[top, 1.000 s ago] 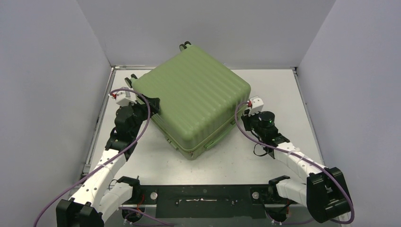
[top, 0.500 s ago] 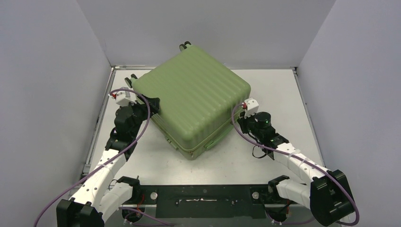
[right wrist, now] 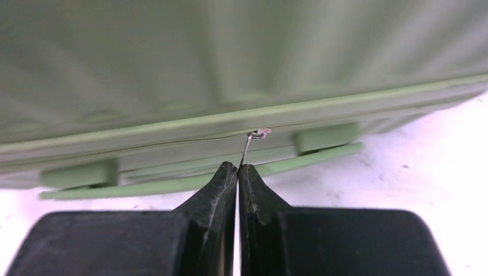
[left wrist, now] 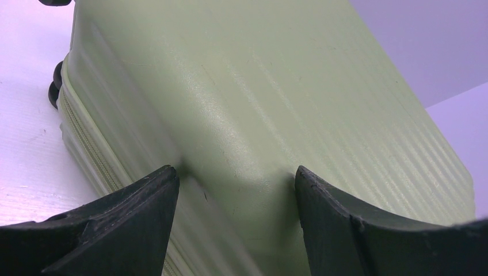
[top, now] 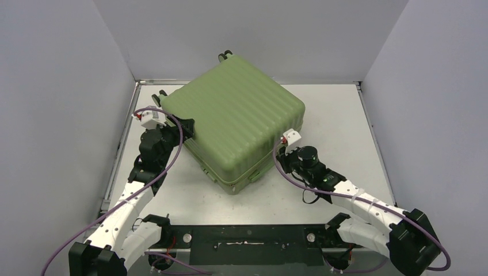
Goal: Pack the luggage
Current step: Zip the luggage at the center of the board.
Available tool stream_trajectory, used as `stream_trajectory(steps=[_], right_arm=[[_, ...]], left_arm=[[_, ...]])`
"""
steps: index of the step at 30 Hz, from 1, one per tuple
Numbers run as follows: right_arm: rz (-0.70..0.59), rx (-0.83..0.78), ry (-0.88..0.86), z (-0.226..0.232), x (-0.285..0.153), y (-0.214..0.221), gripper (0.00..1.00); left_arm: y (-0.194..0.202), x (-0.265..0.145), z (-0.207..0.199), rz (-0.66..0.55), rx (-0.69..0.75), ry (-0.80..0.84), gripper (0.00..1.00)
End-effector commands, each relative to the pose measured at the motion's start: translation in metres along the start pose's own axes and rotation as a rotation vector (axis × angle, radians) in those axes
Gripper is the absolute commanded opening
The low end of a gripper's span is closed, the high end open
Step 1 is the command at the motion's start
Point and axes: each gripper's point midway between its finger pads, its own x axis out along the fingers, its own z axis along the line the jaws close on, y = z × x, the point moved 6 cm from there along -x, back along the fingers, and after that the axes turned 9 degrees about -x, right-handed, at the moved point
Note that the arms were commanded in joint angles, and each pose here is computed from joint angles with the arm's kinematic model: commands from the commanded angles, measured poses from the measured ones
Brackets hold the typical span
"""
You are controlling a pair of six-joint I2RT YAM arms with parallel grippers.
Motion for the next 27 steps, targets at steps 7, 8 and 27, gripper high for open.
stream_trajectory(steps=[7,8,27], right_arm=[[-0.052,-0.001,-0.24,0.067,-0.027,-0.012,0.0],[-0.051,0.0,-0.255,0.072,-0.028,-0.012,0.0],[-0.054,-0.114,-0.544,0.172,-0.039,-0.011,0.0]], left_arm=[[0.052,-0.005,0.041,0.248,0.068,-0.121,0.69],[0.052,-0.005,0.041,0.249,0.068,-0.121,0.69],[0.057,-0.002,0.044,0.281,0.07,-0.136,0.69]])
